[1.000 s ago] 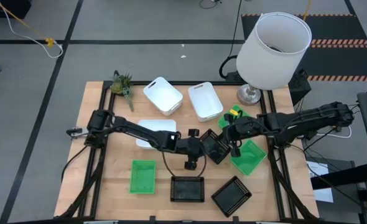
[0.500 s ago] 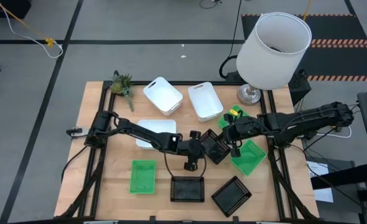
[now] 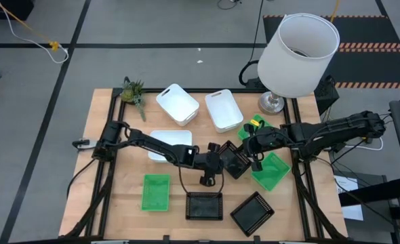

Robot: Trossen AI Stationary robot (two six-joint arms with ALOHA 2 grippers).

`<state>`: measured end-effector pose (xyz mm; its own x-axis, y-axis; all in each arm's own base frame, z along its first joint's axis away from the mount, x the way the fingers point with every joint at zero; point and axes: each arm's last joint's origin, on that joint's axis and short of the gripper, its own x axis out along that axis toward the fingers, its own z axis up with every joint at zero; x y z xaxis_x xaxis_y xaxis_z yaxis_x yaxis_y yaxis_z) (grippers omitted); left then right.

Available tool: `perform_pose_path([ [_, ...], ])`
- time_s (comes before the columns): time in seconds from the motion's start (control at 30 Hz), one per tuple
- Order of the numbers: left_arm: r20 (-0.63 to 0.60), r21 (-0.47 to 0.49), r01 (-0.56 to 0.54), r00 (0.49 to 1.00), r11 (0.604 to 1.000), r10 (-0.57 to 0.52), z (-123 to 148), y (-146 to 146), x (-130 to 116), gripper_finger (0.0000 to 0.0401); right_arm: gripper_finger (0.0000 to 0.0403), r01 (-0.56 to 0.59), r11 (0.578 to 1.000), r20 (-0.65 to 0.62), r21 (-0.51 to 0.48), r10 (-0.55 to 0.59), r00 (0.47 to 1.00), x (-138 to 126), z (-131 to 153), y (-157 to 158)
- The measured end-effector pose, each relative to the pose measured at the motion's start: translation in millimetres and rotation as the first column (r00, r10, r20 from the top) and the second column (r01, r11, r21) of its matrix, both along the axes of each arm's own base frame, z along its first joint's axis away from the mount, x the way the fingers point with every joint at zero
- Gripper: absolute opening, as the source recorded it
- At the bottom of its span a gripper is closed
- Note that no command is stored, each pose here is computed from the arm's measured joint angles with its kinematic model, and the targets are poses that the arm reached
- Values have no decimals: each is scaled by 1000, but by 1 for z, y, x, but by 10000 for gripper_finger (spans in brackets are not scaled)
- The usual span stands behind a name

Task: Stack baskets by color
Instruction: Stack the top black bin into the bottom left black bin

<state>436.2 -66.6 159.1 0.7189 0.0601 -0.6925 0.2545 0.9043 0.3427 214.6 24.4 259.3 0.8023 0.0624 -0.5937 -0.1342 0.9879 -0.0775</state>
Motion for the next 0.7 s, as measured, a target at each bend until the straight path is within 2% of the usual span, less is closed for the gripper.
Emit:
perform_pose_path([
  [0.3,7,13,13,1000,1000,-13,1,0,1,180,2,0,1000,0,0,0,1000,0,0,0],
  [0.7,2,35,28,1000,999,-28,-3,2,2,96,2,0,1000,0,0,0,1000,0,0,0],
])
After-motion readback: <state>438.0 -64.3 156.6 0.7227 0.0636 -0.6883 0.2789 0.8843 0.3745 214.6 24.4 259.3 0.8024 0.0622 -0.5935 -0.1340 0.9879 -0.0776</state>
